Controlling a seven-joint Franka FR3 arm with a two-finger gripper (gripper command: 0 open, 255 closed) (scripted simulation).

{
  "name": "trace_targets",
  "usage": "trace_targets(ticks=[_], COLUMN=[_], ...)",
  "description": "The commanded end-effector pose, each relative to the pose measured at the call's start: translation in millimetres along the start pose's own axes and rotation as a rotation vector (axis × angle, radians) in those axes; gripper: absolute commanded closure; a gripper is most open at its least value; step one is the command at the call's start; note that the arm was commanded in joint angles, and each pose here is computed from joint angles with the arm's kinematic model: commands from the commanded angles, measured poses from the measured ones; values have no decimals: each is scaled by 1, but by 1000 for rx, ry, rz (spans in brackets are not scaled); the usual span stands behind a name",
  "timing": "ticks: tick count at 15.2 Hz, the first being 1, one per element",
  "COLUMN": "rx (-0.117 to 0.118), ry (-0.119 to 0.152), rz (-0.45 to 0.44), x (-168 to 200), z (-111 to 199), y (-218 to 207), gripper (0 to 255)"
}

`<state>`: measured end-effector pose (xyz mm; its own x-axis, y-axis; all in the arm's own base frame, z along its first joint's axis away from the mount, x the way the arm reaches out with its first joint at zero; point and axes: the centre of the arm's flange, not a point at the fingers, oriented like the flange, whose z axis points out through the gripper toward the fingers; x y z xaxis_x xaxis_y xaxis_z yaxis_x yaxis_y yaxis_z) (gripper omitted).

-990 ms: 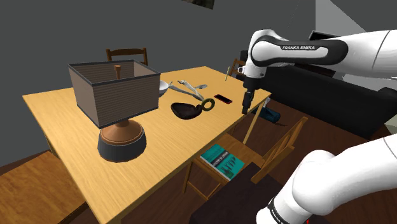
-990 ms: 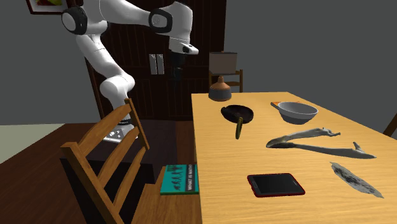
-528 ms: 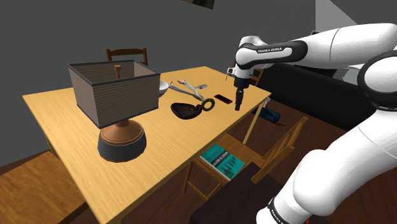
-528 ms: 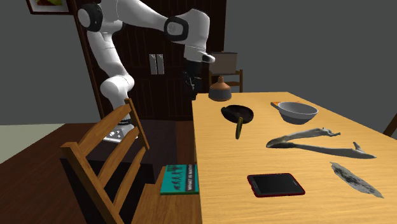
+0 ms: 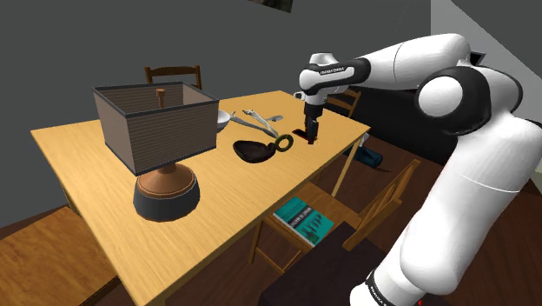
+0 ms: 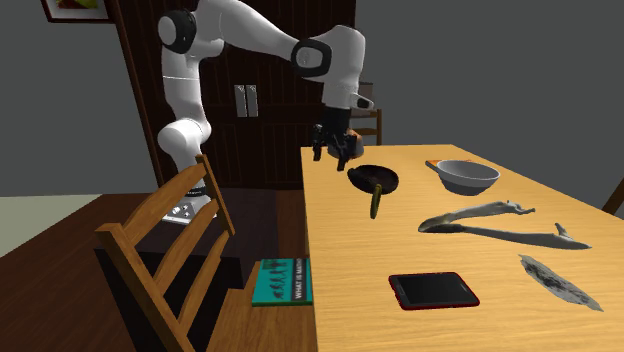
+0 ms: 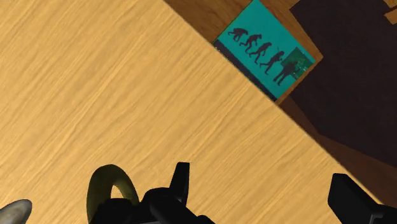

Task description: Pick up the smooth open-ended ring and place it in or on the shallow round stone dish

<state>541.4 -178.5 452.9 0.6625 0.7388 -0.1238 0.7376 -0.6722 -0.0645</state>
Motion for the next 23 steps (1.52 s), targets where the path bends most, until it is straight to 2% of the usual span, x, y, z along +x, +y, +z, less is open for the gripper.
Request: trace_targets(ticks=[1, 10, 18, 23], rx=[-13, -70, -73, -73], ry=[-1, -6, -6, -6], rz=[-67, -346, -358, -358], x=[14, 91, 95, 95], z=[4, 19, 59, 59], y=[22, 101, 106, 106], gripper=[0, 0, 0, 0])
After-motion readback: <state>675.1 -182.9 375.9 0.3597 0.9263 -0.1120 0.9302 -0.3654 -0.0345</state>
